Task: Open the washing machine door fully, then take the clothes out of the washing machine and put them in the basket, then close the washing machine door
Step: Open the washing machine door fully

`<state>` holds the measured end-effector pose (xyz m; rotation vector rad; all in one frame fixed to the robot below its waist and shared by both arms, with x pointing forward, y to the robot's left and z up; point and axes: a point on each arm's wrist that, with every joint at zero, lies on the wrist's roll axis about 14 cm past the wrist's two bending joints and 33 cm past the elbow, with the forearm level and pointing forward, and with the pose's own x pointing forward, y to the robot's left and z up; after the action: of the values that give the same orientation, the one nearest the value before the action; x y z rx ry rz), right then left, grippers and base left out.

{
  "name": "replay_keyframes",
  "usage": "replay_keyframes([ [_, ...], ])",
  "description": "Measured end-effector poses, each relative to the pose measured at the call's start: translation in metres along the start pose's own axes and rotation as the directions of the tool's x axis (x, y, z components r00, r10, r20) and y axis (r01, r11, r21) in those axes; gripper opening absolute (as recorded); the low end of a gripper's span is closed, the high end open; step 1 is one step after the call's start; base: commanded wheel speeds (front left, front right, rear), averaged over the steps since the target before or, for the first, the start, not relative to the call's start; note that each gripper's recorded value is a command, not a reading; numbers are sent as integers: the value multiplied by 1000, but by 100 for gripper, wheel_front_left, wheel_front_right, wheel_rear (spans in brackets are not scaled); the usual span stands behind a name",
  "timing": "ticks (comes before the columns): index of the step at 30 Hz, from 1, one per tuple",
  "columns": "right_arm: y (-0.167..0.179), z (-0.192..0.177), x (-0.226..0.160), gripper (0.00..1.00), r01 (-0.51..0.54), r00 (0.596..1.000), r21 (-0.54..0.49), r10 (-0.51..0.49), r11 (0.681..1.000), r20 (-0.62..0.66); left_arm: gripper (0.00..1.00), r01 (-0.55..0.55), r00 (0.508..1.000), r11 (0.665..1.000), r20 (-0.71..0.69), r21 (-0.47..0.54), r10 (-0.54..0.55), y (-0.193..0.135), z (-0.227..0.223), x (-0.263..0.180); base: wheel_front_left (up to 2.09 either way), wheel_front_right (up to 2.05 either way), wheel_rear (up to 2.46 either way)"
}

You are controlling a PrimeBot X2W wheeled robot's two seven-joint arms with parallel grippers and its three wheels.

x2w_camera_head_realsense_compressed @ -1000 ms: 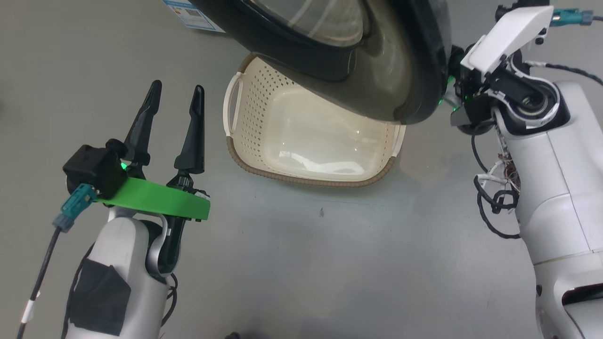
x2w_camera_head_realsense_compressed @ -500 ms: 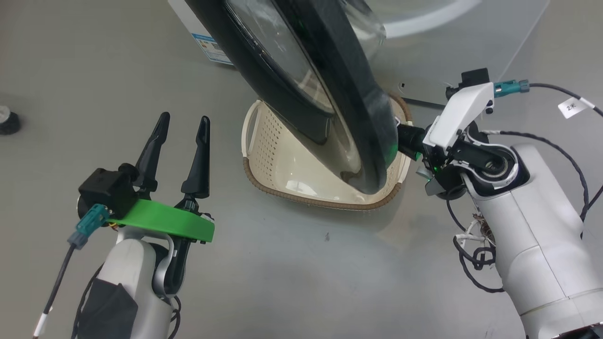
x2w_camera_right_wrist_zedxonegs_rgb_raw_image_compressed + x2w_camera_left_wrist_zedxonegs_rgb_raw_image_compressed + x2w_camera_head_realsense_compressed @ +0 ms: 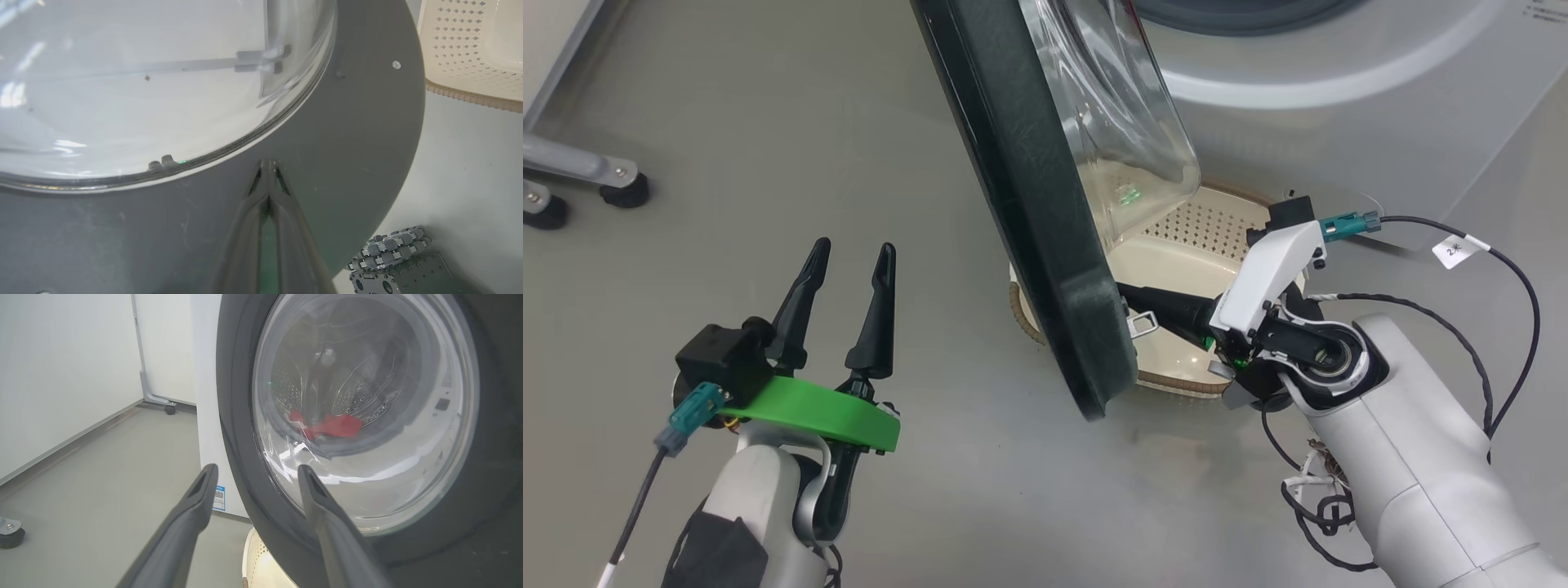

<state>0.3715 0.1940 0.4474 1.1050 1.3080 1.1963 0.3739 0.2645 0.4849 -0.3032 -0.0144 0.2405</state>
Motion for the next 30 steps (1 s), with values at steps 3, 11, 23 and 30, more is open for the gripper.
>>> replay_keyframes([
  [3, 3, -11, 9, 0, 0, 1000, -10, 0, 1000, -24, 100, -30, 999, 1000, 13, 2, 30, 10, 6, -8, 0, 0, 0],
  [11, 20, -44, 29, 0, -27, 994, -37, 23, 999, -103, 100, -115, 992, 993, 55, -7, 116, 37, 20, -27, 0, 0, 0],
  [23, 30, -36, 30, 0, -33, 999, -48, 33, 998, -13, 100, -109, 991, 994, 77, -15, 110, 36, 27, -30, 0, 0, 0],
  [30, 40, -21, 22, 0, -53, 994, -43, 56, 998, 91, 100, -98, 991, 995, 87, -8, 98, 33, 31, -32, 0, 0, 0],
])
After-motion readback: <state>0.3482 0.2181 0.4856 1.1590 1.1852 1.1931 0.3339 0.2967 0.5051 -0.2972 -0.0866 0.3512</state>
